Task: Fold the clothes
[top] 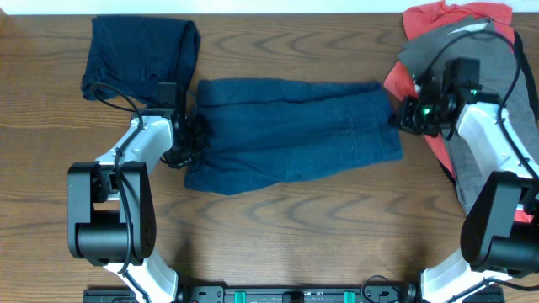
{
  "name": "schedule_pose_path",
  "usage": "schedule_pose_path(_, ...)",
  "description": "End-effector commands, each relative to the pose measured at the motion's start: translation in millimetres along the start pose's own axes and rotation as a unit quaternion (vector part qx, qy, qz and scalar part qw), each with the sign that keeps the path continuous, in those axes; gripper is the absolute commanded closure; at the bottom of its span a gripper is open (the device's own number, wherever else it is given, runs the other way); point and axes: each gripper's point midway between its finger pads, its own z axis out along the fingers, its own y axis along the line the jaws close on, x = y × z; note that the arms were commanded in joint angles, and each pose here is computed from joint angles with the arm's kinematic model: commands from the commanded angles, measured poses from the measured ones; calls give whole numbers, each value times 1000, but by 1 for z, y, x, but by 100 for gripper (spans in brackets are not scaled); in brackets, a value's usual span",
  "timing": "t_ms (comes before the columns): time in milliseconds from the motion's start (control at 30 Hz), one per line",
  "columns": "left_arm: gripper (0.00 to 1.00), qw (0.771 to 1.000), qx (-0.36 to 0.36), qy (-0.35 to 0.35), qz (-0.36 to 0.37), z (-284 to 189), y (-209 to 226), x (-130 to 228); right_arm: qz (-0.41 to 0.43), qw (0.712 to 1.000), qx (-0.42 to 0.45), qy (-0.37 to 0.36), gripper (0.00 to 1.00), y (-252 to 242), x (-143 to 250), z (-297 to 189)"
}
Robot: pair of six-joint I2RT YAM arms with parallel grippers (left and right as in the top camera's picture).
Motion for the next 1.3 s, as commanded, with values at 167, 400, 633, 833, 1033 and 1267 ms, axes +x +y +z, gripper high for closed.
schedule_pose_path(167,94,999,-40,33,11,19,14,24,-101,994,-22,-22,99,76,-11,-6)
schedule_pose_path(400,94,999,-37,30,24,20,6,26,-168,983,-66,-20,99,160,6,3)
schedule_pose_path(633,94,999,-34,26,25,21,5,24,-235,963,-126,-31,99,245,36,11)
schedule_pose_path(833,94,999,-33,25,25,21,4,24,-260,951,-161,-45,99,288,50,7)
schedule_pose_path(1033,94,999,-34,26,21,21,5,24,-272,950,-147,-46,99,290,34,-26)
schedule_pose_path(1267,94,998,-30,29,38,22,-7,32,-258,959,-103,-53,99,251,-3,-72)
